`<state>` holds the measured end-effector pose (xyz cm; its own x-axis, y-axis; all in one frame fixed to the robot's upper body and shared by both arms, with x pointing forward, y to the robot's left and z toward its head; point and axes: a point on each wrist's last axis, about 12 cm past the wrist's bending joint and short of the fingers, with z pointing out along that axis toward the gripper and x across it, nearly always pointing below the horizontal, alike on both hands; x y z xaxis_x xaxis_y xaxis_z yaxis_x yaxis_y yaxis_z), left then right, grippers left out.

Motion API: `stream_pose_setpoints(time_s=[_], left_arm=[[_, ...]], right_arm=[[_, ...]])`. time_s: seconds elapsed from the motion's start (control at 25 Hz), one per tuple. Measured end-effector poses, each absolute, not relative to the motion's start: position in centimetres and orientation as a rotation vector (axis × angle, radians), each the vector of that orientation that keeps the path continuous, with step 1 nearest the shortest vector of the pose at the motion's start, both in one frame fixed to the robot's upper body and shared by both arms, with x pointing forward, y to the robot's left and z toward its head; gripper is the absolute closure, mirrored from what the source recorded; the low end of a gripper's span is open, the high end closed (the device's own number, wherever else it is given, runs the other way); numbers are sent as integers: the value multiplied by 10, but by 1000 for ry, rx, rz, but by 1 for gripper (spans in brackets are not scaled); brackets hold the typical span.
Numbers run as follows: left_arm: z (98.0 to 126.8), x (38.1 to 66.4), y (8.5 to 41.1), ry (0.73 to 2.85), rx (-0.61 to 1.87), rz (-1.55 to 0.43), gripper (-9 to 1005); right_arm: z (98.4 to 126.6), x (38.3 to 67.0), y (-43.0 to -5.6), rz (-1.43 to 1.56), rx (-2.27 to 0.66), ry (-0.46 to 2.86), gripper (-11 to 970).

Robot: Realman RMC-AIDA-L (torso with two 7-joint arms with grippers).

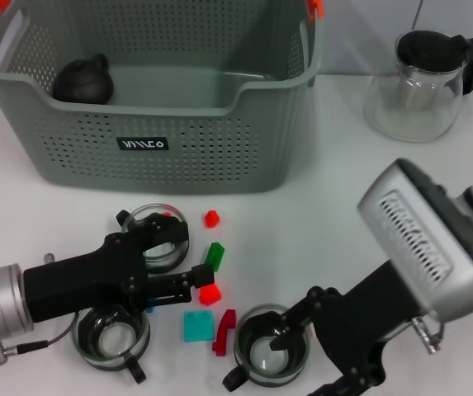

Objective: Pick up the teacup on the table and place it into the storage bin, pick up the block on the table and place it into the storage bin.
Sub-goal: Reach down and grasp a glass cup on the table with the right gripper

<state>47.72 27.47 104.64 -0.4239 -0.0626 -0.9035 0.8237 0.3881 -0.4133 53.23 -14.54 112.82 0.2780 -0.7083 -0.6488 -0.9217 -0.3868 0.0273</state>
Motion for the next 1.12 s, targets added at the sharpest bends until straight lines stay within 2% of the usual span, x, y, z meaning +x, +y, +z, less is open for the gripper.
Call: stream_pose_setpoints(time_s=[0.44, 1.12], left_arm=[[1046, 477, 275, 1709, 672, -1178, 63], [1045, 477, 275, 1717, 667, -1170, 64]], right_arm=[[1109, 529, -117, 669, -2291, 1470, 263], [1098, 528, -104, 506, -2351, 1545, 313]])
